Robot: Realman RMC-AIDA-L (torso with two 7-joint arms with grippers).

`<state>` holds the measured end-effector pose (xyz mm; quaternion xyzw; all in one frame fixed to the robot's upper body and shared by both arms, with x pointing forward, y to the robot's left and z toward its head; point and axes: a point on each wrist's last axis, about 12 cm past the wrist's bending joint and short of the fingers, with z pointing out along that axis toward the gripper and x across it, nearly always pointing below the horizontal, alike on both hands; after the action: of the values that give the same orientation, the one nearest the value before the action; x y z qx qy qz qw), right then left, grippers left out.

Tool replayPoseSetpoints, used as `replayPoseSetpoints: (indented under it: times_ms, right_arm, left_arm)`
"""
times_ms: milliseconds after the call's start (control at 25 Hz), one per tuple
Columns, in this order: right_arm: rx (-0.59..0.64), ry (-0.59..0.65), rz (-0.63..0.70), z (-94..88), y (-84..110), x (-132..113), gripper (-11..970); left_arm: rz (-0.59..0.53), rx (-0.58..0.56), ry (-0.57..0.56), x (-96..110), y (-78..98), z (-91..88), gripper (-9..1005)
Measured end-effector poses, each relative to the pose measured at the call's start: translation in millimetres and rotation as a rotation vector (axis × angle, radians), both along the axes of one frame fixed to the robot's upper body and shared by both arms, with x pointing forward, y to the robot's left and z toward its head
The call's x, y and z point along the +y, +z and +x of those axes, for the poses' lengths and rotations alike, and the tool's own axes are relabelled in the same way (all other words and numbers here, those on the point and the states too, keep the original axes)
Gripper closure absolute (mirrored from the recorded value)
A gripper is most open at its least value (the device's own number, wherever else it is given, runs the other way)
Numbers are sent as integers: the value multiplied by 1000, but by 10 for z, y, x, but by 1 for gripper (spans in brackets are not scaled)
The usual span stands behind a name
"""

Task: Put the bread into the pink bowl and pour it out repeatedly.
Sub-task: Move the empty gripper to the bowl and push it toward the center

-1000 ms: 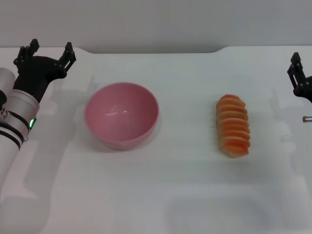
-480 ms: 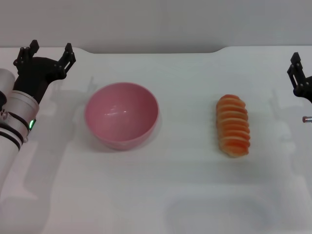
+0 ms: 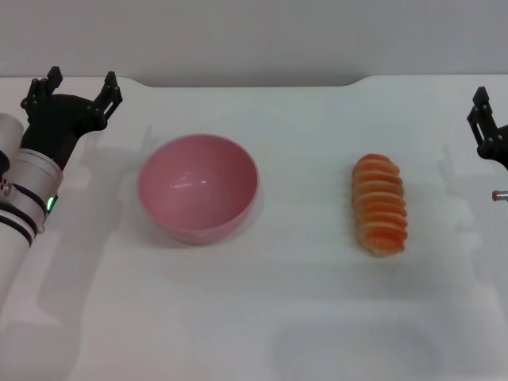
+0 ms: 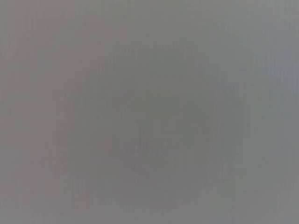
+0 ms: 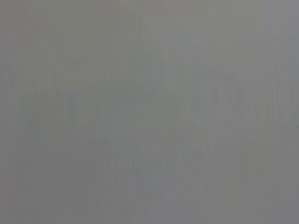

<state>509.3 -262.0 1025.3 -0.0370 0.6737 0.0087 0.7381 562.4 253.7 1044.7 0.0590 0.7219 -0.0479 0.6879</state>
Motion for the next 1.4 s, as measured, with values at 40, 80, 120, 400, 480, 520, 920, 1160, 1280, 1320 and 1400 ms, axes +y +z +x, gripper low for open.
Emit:
replayPoseSetpoints:
  times_ms: [40, 80, 120, 400, 480, 520, 920, 1160, 1280, 1320, 1400]
  right_arm:
    - [0, 0, 0, -1, -1, -1, 304]
    - [0, -1, 0, -2, -1, -2, 304]
    - [1, -1, 0, -3, -2, -2, 304]
    - [0, -1, 1, -4, -1, -3, 305]
    - [-2, 0, 6, 3, 7, 9, 305]
    - [-4, 2, 10, 6, 14, 19, 305]
    - [54, 13, 47, 46, -7, 93, 306]
    - [55, -14, 74, 72, 22, 67, 306]
    - [99, -34, 92, 125, 7, 35, 306]
    - [126, -41, 100, 160, 1, 18, 306]
    - [132, -42, 101, 170, 1, 14, 306]
  left_arm:
    - [0, 0, 0, 0, 0, 0, 192]
    - [0, 0, 0, 0, 0, 0, 192]
    - [0, 0, 0, 0, 0, 0, 193]
    - [-7, 2, -4, -14, 16, 10, 198]
    - [-17, 39, -20, -41, 54, 26, 200]
    - [-20, 47, -26, -48, 83, 33, 200]
    - [179, 335, -115, -225, 677, 164, 207]
    - [234, 481, -175, -362, 700, 120, 212]
    - [243, 507, -196, -415, 720, 93, 214]
    - [245, 511, -200, -427, 727, 89, 215]
    - [246, 519, -206, -446, 735, 81, 216]
